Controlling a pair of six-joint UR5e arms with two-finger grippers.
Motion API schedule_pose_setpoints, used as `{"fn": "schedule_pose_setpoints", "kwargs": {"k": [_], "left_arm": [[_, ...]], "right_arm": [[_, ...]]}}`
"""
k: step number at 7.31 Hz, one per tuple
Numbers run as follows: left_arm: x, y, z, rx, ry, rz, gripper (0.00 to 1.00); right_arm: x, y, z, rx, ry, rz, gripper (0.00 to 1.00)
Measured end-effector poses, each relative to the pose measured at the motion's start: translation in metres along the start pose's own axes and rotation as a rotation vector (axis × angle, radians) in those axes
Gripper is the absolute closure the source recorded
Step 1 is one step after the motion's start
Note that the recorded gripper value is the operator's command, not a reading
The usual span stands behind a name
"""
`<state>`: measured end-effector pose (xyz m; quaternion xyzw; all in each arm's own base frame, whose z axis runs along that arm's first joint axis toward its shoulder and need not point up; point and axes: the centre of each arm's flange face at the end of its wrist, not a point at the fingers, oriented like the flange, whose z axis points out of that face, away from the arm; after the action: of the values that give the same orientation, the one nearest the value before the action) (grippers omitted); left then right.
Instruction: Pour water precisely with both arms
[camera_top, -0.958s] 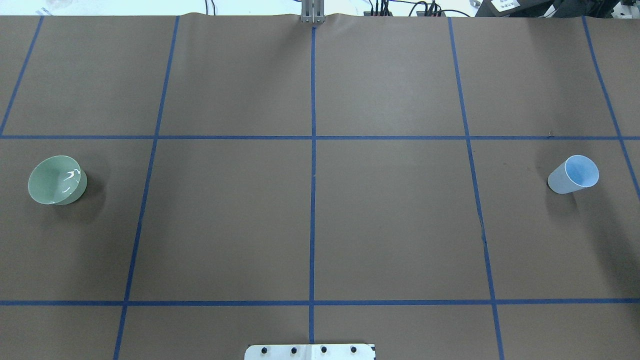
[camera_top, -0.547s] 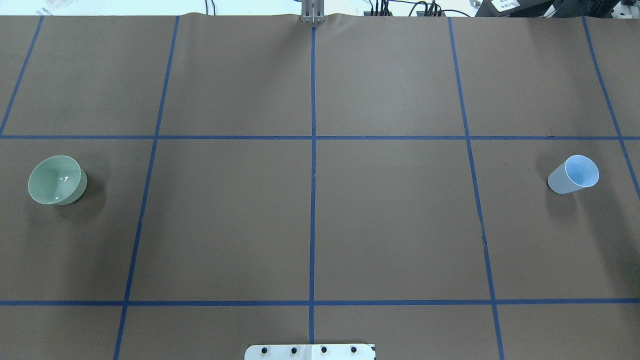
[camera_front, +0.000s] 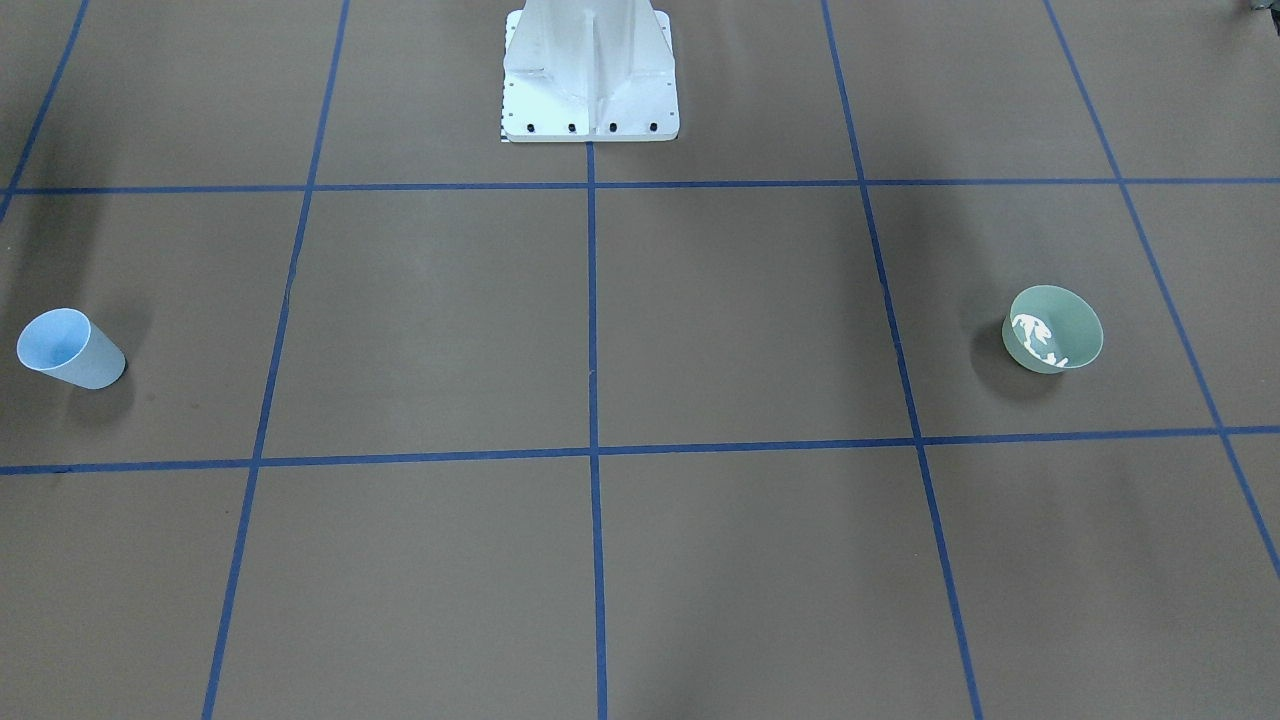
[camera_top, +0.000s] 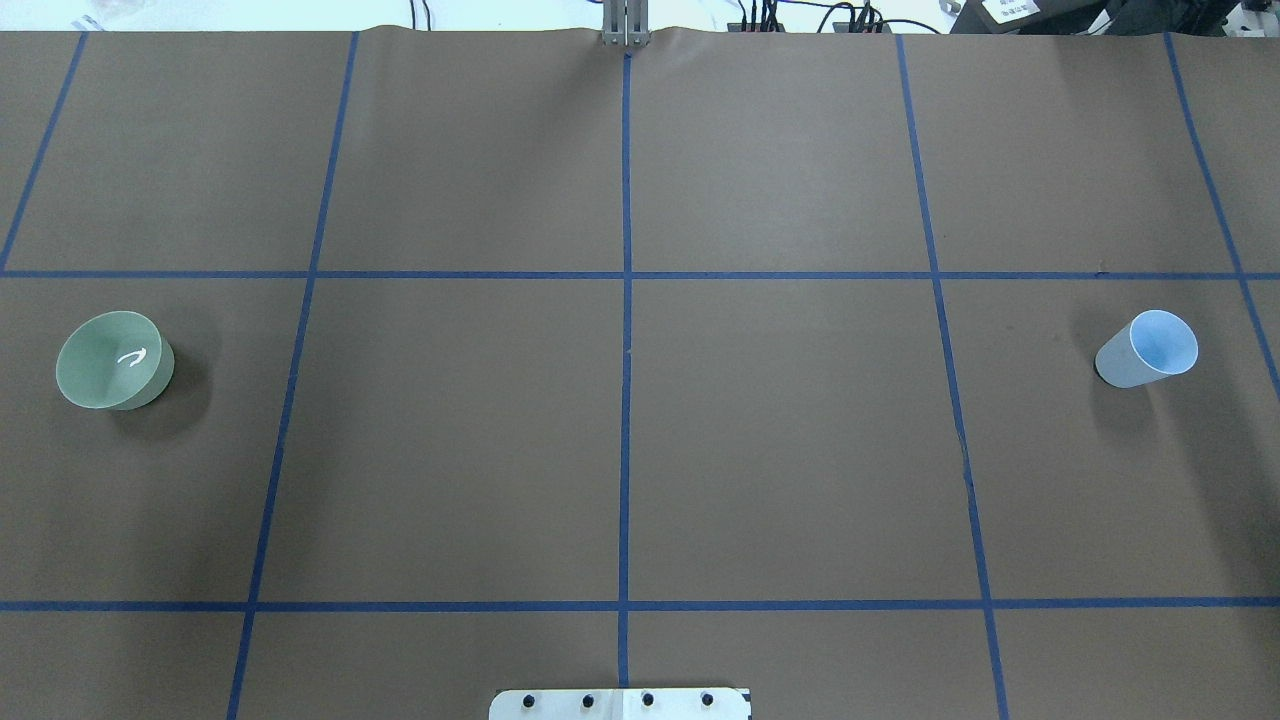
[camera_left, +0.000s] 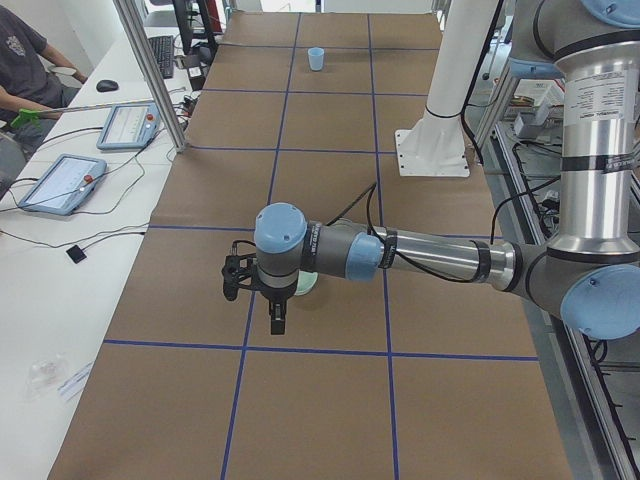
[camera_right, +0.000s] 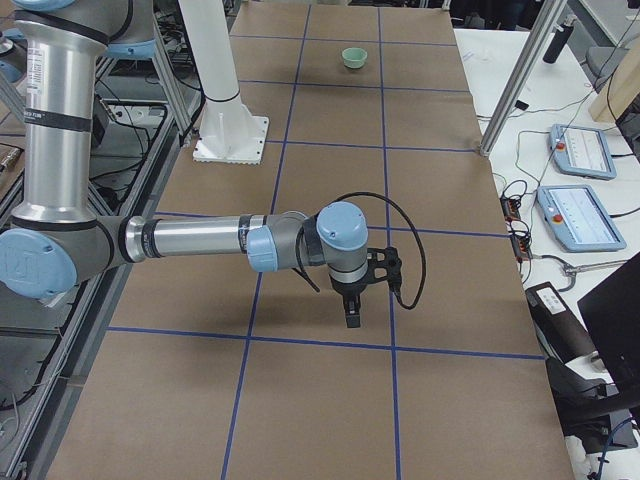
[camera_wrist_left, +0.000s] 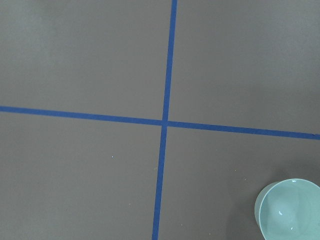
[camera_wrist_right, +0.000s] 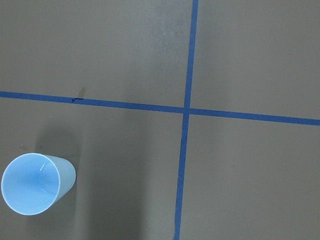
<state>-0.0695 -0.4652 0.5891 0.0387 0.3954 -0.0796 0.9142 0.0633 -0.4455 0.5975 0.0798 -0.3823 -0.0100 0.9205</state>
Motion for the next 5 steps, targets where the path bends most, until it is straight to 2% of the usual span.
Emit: {"fn": "schedule_pose_setpoints", "kwargs": {"k": [2,5], "left_arm": [[-0.004,0.002,0.005,-0.009,0.002,-0.011,0.00],[0.008,0.008,-0.008,0.014,0.000,0.020,0.00]], "right_arm": [[-0.002,0.001,-0.006,0.012,-0.006,-0.010,0.00],[0.007,0.030,-0.009,0.041,-0.005,-0.029,0.00]]}}
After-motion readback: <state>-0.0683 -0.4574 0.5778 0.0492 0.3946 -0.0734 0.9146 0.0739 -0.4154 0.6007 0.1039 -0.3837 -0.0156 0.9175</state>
